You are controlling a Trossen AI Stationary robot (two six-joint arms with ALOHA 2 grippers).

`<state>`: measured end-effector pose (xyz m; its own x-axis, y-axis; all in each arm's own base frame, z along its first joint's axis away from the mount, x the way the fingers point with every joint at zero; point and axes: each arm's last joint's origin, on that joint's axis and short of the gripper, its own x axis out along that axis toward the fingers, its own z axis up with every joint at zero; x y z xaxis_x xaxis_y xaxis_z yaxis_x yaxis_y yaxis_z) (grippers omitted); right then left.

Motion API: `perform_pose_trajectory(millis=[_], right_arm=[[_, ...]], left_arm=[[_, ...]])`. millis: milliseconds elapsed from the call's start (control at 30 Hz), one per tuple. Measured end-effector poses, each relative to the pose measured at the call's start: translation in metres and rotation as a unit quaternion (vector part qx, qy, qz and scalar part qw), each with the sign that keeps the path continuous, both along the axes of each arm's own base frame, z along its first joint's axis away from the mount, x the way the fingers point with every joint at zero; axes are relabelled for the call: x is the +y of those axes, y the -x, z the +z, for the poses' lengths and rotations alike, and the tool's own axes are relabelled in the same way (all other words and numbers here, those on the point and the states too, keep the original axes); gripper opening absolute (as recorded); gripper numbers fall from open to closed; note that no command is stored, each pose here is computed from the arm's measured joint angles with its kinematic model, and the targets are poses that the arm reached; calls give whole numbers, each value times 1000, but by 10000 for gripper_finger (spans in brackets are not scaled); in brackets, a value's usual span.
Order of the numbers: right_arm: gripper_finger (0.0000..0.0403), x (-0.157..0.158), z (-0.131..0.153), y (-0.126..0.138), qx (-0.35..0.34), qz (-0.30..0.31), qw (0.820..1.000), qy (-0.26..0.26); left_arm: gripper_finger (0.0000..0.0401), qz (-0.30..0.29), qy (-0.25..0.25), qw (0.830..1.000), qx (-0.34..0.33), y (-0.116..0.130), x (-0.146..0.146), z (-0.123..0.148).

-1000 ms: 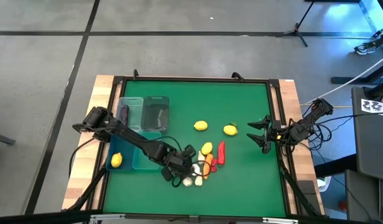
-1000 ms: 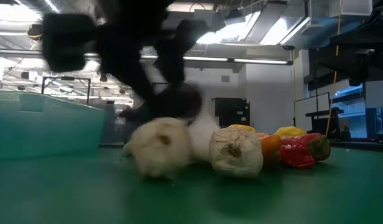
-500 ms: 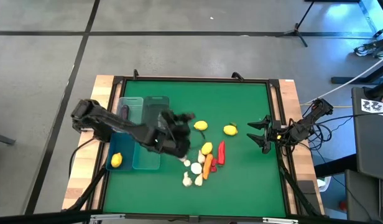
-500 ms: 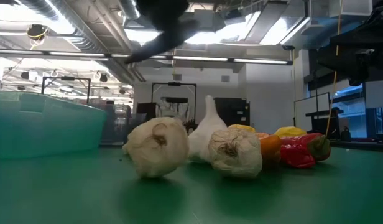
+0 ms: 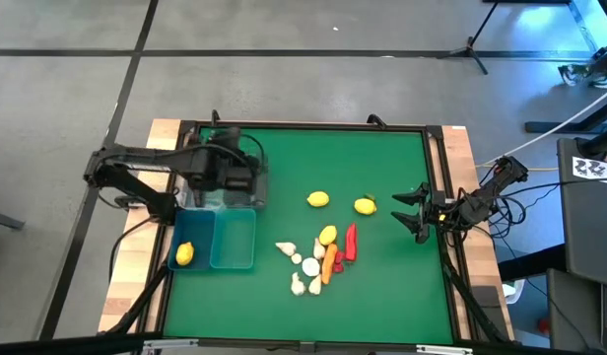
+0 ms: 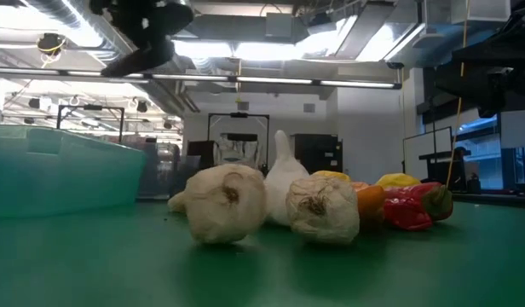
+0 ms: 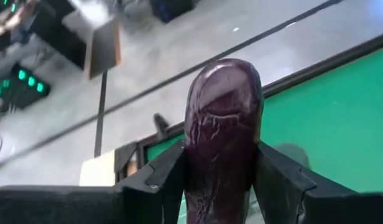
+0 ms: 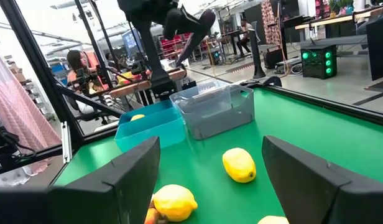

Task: Sort produce into baskets
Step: Put the purple eggplant into the transparent bin

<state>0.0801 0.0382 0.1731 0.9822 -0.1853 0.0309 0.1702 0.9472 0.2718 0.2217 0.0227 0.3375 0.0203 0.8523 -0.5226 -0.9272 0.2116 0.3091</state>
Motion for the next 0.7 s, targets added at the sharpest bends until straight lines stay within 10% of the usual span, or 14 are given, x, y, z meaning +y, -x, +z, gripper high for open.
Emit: perform_pose_trajectory(millis=[700], right_arm=[[280,0,0,0,0,0,1000,0]], left_arm=[[171,173,76,981,-35,36,35,-38]])
